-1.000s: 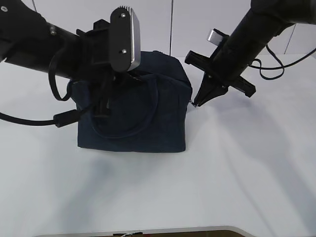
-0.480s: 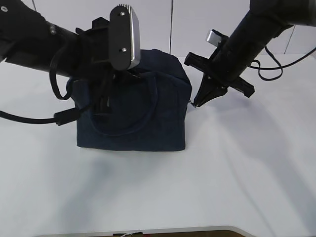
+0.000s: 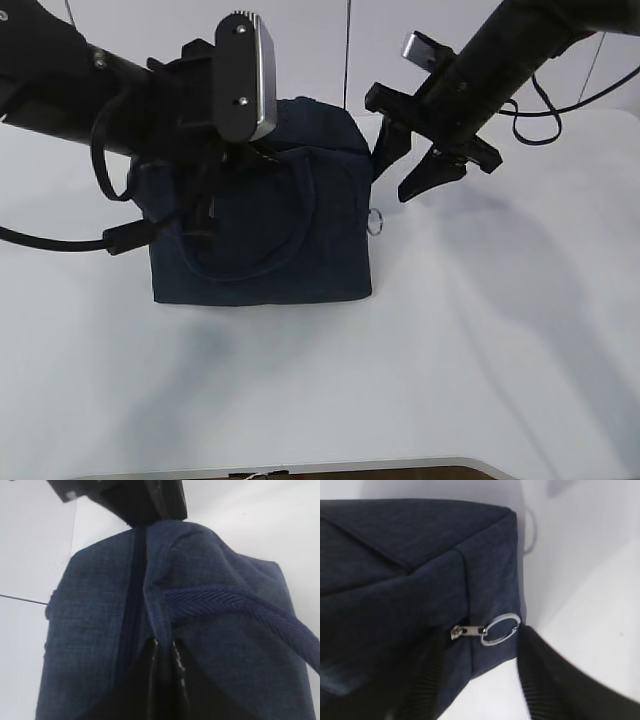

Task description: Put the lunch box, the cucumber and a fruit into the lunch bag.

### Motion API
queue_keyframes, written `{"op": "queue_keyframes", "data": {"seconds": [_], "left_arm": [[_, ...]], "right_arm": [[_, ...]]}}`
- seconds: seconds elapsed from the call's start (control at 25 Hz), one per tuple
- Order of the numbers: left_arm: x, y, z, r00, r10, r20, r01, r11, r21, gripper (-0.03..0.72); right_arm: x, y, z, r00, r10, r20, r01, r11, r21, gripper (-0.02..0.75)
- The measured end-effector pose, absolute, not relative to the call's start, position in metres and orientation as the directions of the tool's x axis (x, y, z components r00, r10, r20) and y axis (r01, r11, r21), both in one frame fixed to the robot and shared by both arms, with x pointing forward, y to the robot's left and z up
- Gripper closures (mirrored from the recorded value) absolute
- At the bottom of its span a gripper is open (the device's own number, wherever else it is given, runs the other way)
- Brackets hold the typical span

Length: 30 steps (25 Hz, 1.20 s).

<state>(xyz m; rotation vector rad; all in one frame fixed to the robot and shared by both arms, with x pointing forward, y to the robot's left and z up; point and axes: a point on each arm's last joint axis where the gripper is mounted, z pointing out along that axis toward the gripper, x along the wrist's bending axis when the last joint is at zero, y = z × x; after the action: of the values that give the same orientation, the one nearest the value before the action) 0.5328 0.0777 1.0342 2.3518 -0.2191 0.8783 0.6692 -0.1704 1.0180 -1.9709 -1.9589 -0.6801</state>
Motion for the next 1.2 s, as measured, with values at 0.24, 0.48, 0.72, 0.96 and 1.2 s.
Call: {"op": "queue_keyframes", "data": {"seconds": [0.24,0.48,0.72,0.96,1.2], "left_arm": [[0.533,0.078,1.034,0.767,0.056,0.639,-0.349,-0.800,0.489,0.694],[0.532,0.078,1.033,0.775,0.047,0.630,-0.351,-0.798,0.491,0.673],[0.530,0.077,1.032,0.785,0.035,0.619,-0.353,-0.795,0.493,0.505],[0.529,0.077,1.034,0.792,0.043,0.609,-0.346,-0.790,0.507,0.258],[0.520,0.081,1.060,0.782,0.130,0.610,-0.329,-0.745,0.581,0.210]], "right_arm": [[0.670,-0.171,1.028,-0.119,0.863,0.490,0.985,0.041,0.167,0.237],[0.677,-0.175,1.045,-0.276,0.877,0.393,0.942,0.166,0.292,0.228],[0.667,-0.184,1.073,-0.340,0.894,0.291,0.904,0.224,0.365,0.228],[0.654,-0.189,1.101,-0.372,0.896,0.244,0.872,0.247,0.423,0.228],[0.647,-0.191,1.115,-0.383,0.893,0.235,0.858,0.250,0.448,0.228]]}}
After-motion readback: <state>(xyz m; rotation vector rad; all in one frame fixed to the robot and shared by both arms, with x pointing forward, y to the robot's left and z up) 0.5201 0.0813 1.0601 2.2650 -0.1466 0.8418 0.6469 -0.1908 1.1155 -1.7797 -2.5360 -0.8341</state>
